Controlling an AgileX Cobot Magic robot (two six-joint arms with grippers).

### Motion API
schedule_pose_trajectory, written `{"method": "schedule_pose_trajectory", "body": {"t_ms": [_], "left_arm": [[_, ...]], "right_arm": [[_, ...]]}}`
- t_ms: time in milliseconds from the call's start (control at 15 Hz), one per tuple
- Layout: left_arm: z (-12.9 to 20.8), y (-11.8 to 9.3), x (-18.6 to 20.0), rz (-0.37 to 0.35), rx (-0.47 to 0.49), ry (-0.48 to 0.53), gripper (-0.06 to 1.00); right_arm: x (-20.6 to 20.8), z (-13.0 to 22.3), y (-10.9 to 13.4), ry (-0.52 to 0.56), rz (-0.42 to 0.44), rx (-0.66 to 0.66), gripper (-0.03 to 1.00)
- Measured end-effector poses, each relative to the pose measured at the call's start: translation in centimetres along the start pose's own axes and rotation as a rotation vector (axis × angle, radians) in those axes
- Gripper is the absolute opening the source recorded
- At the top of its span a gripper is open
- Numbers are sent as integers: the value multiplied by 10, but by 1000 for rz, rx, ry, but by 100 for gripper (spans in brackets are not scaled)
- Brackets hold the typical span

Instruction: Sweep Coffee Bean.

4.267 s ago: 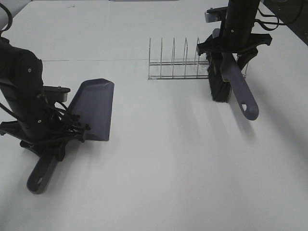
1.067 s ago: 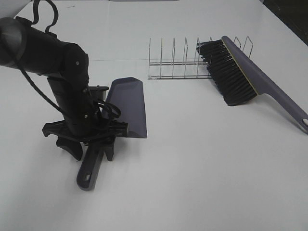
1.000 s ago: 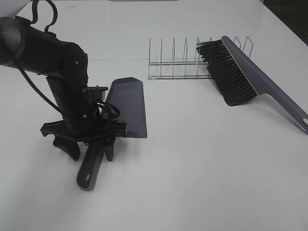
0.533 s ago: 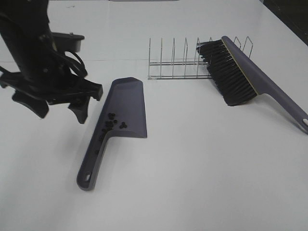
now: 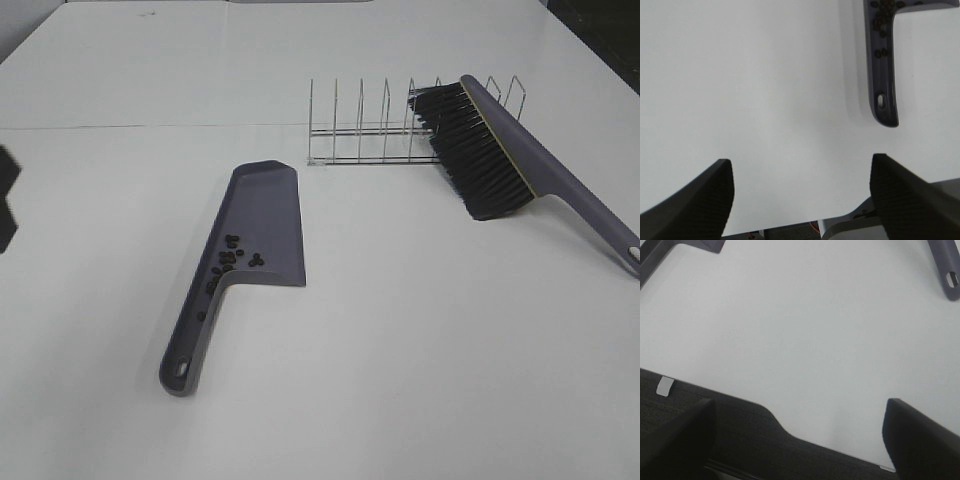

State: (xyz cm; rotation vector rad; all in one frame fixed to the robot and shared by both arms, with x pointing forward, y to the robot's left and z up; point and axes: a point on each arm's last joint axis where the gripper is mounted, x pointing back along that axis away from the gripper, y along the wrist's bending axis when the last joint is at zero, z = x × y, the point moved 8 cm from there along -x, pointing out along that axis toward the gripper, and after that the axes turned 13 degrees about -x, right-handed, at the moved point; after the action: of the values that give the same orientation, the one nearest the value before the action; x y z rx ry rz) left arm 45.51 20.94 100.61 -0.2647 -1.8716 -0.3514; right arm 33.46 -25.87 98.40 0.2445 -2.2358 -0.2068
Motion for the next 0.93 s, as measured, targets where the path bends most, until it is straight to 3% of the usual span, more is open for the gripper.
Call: {"method": "schedule_pose_trajectory", "body": {"t_ms": [267, 400, 600, 933], "left_arm": [[63, 10, 18, 7, -24, -98, 71], [100, 19, 34, 1, -41, -253, 71], [125, 32, 52, -33, -23, -450, 71], [155, 37, 48, -54, -52, -612, 71]], "right_arm": [[0, -1, 0, -8, -1, 32, 79], [0, -1, 0, -8, -1, 50, 79], [0, -1, 0, -8, -1, 52, 79], [0, -1, 0, -8, -1, 52, 79]]}}
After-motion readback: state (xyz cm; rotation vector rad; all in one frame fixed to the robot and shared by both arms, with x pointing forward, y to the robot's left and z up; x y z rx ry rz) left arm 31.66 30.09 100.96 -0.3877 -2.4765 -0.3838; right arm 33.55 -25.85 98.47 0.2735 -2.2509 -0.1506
